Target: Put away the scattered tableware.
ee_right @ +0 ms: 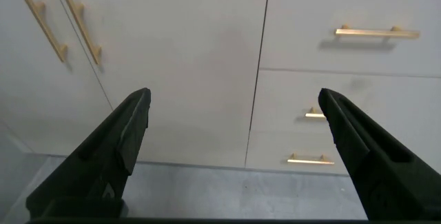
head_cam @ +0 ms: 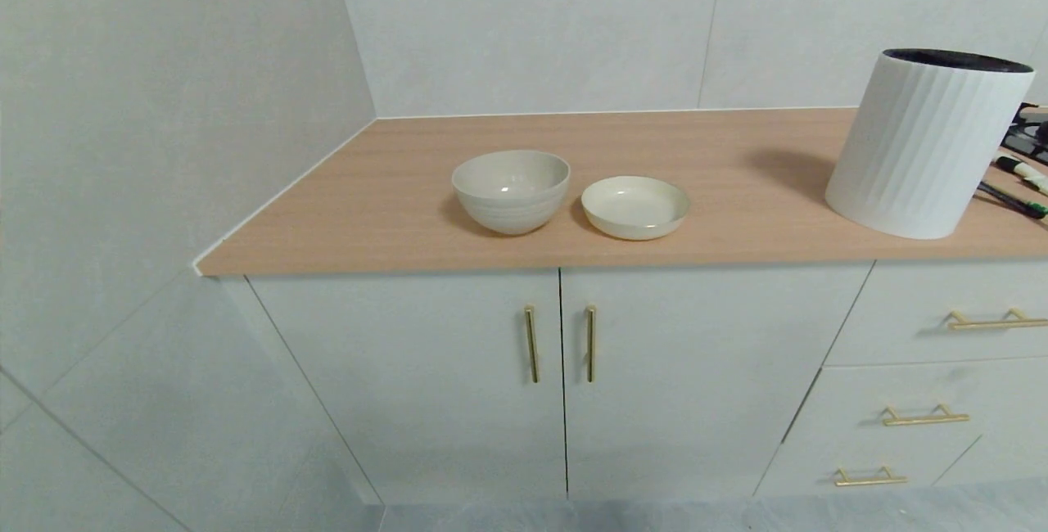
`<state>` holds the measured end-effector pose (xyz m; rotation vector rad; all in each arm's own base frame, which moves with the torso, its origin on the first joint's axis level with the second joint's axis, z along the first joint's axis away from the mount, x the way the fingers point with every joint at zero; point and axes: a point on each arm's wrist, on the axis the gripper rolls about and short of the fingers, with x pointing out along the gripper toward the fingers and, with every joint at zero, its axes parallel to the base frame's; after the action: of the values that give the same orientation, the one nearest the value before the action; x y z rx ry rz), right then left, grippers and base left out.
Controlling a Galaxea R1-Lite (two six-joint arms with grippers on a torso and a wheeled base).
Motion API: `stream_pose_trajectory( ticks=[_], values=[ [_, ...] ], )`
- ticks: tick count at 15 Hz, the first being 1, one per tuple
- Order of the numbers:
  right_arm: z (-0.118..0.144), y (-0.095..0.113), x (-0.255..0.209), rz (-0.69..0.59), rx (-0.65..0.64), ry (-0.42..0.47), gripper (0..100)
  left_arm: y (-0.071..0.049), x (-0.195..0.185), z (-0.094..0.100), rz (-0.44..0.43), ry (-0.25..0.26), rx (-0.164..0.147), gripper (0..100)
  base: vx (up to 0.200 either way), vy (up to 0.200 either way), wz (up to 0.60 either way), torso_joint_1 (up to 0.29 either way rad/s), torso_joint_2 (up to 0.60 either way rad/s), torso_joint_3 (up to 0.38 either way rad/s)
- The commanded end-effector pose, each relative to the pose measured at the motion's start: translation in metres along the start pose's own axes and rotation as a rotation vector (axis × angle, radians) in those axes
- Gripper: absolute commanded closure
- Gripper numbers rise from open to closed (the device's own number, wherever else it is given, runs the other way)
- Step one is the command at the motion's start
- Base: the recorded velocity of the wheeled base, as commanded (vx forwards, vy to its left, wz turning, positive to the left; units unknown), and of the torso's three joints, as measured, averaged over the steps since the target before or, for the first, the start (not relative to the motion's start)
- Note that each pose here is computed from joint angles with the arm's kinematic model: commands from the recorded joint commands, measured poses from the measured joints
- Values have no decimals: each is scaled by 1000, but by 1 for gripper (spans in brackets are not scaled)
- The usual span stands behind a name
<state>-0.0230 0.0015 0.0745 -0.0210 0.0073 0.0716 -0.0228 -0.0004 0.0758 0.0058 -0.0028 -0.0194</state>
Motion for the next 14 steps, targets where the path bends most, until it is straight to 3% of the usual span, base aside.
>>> stream_pose_trajectory(
  ticks=[1,10,14],
  values=[
    [0,0,0,1,0,1,0,0,0,0,-1,0,0,0,0,0,0,-193,486,290],
    [0,0,0,1,0,1,0,0,0,0,-1,0,0,0,0,0,0,-153,460,306],
    [0,0,0,1,0,1,0,0,0,0,-1,0,0,0,0,0,0,-41,154,105]
  ],
)
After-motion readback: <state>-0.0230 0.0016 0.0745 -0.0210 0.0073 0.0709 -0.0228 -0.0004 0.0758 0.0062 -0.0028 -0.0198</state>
